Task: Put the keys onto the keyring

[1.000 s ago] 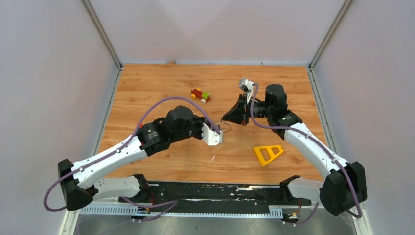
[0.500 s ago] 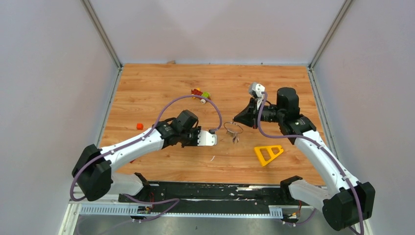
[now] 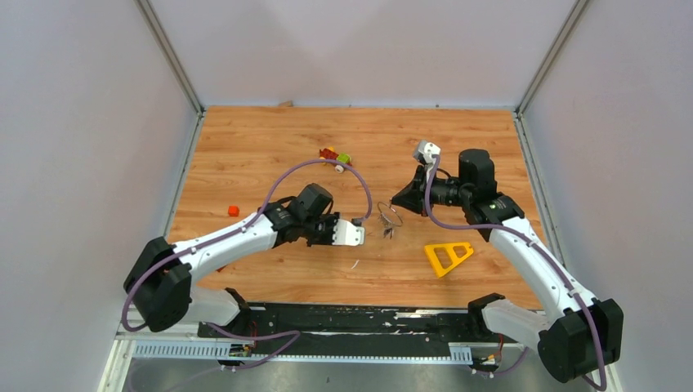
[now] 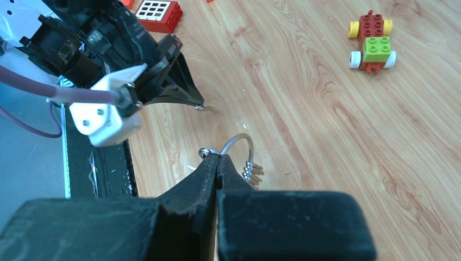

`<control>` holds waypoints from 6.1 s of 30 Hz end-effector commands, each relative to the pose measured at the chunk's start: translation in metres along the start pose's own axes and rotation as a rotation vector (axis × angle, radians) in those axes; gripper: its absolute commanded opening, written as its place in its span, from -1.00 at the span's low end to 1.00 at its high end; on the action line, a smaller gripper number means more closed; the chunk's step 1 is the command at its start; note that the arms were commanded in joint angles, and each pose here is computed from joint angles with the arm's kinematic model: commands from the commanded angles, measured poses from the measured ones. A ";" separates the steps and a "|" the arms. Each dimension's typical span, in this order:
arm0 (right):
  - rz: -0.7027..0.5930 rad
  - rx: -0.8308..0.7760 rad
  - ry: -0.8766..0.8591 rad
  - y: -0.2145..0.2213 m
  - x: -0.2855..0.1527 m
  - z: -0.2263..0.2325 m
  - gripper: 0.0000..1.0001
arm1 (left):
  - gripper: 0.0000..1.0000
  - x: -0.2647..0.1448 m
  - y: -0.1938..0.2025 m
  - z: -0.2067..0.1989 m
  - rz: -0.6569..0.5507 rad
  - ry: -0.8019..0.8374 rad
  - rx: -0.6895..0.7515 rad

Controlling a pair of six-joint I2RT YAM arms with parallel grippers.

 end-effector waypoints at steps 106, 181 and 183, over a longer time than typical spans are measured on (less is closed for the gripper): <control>-0.027 -0.311 -0.126 -0.028 -0.016 0.028 -0.06 | -1.00 -0.047 -0.126 0.064 -0.801 0.170 -0.128; -0.062 -0.348 -0.405 -0.036 0.002 0.073 -1.00 | -0.20 -0.050 -0.119 0.047 -0.813 0.172 0.047; -0.064 -0.343 -0.410 -0.035 0.002 0.074 -1.00 | -0.22 -0.050 -0.120 0.049 -0.813 0.176 0.059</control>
Point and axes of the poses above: each gripper's point midway between its finger pads, its own x axis out along the fingers, its own z axis along the line the jaws close on, y = z × x, the point moved 9 cm from there along -x, back along the fingers, and after that the axes turned 5 degrees about x, right-handed, at the moved point
